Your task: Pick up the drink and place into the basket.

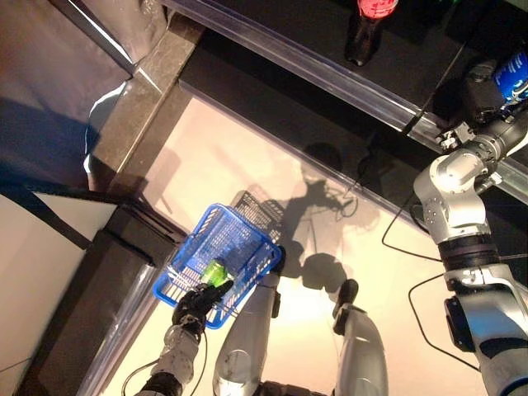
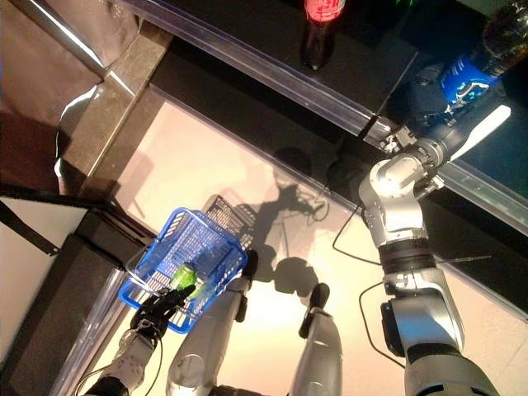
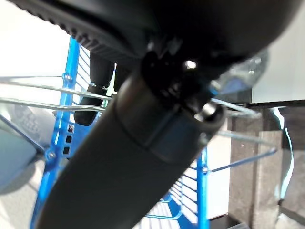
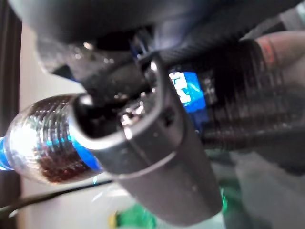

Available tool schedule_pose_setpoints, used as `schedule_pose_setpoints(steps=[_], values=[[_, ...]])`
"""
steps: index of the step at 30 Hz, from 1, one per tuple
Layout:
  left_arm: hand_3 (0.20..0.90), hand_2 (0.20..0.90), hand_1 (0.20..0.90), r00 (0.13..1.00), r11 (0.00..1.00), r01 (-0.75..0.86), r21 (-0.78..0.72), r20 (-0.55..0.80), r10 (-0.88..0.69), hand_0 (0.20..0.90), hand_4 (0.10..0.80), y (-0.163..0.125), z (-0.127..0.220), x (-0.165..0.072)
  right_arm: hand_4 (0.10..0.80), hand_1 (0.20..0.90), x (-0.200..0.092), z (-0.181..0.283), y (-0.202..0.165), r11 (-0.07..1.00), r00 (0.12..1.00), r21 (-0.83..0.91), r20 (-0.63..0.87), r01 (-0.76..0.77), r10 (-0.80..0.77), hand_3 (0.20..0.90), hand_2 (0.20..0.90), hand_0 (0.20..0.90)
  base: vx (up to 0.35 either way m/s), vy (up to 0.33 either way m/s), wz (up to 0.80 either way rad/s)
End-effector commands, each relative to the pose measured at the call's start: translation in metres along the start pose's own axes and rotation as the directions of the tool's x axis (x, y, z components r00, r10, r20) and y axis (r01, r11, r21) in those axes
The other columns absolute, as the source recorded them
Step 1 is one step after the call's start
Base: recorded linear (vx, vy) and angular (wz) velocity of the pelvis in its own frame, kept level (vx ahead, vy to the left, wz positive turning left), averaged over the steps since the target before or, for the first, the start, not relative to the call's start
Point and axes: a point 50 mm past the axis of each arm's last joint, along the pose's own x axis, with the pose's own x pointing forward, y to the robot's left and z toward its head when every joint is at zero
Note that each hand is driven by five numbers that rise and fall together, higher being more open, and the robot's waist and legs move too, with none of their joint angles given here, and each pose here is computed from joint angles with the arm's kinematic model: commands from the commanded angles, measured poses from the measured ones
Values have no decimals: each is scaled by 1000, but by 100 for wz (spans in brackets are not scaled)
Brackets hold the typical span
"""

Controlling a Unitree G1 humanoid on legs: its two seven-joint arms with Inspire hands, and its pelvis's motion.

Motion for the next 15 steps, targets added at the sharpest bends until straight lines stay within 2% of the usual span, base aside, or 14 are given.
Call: schedule_pose_setpoints(steps=[1,7,10,15], values=[[200,300,300,993,998,67,-12,99,-65,300,100,10,5,-13,100,300,6,127,9,970,838,174,543,-168,48,200,300,300,-47,8,2],[200,300,300,987,995,99,-12,131,-96,300,100,10,8,-17,100,300,-19,129,5,947,764,120,625,-298,161,200,300,300,-6,-39,3],[200,300,300,989,994,91,-63,120,-83,300,100,16,2,-19,100,300,-27,127,5,929,731,80,642,-362,230,200,300,300,31,-44,-2],[200,300,300,984,991,117,-59,141,-108,300,100,16,4,-22,100,300,-37,123,5,895,710,48,628,-444,319,200,300,300,31,-25,3]])
